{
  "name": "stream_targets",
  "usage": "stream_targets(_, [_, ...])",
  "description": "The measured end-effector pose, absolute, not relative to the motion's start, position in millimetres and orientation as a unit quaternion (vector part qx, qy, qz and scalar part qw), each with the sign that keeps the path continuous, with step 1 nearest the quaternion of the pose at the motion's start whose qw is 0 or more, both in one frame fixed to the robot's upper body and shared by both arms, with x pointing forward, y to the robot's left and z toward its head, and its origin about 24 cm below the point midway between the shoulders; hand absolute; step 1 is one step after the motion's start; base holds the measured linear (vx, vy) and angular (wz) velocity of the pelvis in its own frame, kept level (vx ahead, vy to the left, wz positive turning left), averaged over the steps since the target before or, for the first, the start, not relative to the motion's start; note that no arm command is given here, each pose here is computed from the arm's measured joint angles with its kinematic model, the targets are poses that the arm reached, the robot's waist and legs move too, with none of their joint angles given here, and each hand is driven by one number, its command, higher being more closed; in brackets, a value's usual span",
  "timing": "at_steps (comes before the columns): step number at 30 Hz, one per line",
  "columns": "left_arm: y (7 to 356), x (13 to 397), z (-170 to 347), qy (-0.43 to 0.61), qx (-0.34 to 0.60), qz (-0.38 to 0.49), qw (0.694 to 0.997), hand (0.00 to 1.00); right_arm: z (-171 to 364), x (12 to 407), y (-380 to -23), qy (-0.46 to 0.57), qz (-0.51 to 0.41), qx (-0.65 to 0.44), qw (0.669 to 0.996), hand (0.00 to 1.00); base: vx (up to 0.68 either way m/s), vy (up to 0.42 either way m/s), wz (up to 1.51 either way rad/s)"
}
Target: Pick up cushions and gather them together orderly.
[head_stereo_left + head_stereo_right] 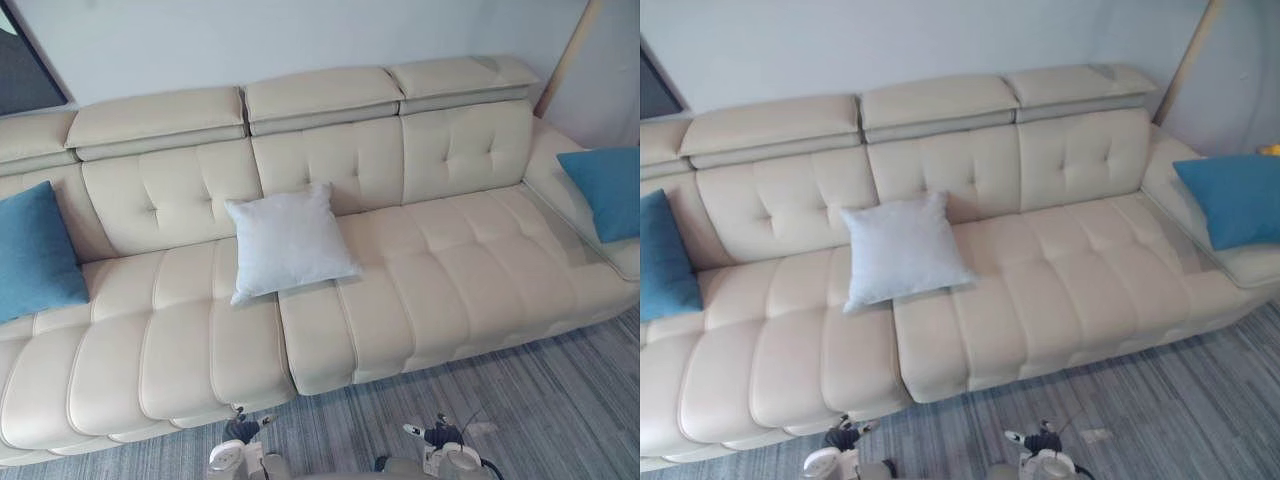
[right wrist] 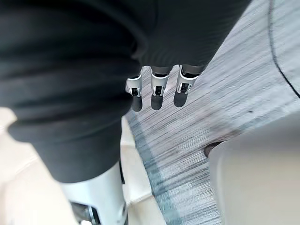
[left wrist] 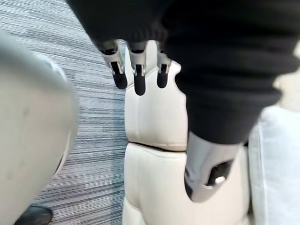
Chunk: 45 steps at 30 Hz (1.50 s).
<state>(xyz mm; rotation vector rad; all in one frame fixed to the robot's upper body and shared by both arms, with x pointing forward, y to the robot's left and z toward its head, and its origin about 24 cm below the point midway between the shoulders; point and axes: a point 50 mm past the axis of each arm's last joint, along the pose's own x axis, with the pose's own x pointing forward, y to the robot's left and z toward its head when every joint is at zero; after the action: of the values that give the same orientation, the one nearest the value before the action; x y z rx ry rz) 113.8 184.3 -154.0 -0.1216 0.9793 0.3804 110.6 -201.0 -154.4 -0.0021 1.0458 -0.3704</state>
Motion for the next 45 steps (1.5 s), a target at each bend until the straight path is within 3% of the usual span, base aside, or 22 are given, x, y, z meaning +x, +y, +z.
stream_targets(4, [194.2, 106.6, -155.1, 0.474, -0.054, 0.195, 0.857, 0.00, -155.4, 103.4, -195.8, 0.498, -0.186, 0.017, 0.847, 0.00, -0.06, 0.122, -0.63])
stream_targets(10, [180.0, 107.3, -158.3, 0.484, -0.068, 0.182, 0.853, 0.00, -154.6, 102.4, -203.8, 0.497, -0.199, 0.018, 0.845, 0.00, 0.08, 0.074, -0.45])
stream_targets(17, [169.6, 122.9, -156.2, 0.478, -0.078, 0.166, 0.859, 0.00, -149.6, 122.9, -200.1, 0.477, -0.185, 0.016, 0.859, 0.00, 0.08, -0.008, -1.05])
stream_targets(26, [173.1, 118.0, -156.7, 0.481, -0.081, 0.171, 0.856, 0.00, -151.6, 110.5, -209.4, 0.481, -0.223, 0.039, 0.847, 0.00, 0.11, -0.118, -0.73])
stream_targets(41, [191.0, 115.6, -151.9, 0.461, -0.065, 0.188, 0.865, 0.00, -155.2, 111.1, -185.3, 0.491, -0.206, 0.063, 0.844, 0.00, 0.25, 0.136, -1.14])
stream_targets(45, [184.7, 122.1, -151.5, 0.464, -0.044, 0.153, 0.871, 0.00, -153.0, 118.5, -181.7, 0.481, -0.190, 0.061, 0.853, 0.00, 0.31, 0.159, -0.71])
